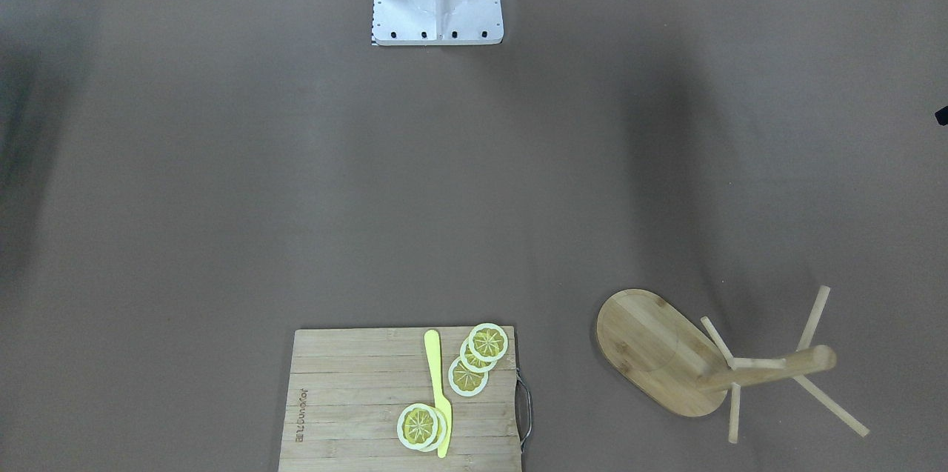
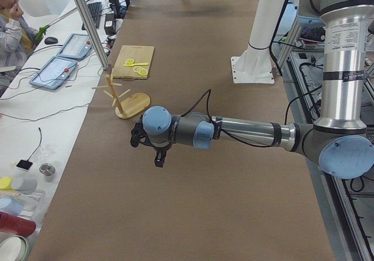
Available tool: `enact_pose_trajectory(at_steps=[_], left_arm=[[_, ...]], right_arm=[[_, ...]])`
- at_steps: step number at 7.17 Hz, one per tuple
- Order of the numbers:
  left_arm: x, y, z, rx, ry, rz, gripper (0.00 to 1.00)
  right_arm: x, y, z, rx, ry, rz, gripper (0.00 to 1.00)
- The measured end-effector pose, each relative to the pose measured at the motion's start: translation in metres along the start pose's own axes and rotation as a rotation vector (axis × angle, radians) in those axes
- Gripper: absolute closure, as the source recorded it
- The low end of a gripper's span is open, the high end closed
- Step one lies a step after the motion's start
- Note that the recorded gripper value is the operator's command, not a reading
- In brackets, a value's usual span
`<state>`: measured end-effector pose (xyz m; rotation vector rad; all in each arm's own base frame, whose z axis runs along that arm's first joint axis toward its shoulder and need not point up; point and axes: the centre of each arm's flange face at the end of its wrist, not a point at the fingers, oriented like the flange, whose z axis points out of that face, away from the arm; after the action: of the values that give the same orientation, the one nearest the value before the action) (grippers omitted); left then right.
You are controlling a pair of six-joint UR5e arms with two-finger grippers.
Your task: Hang cup on storage rack
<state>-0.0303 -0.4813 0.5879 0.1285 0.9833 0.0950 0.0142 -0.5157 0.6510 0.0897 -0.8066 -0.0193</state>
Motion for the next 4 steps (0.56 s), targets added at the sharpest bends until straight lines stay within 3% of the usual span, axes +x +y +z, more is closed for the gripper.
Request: enact_pose_trajectory(at_steps=[4], left_arm=[[-0.0014,-0.0011,-0.0002,0.001,-0.015,-0.025,0.02]], right_arm=[[0.0053,0.0015,-0.0065,0.012,0.001,0.009,0.0]])
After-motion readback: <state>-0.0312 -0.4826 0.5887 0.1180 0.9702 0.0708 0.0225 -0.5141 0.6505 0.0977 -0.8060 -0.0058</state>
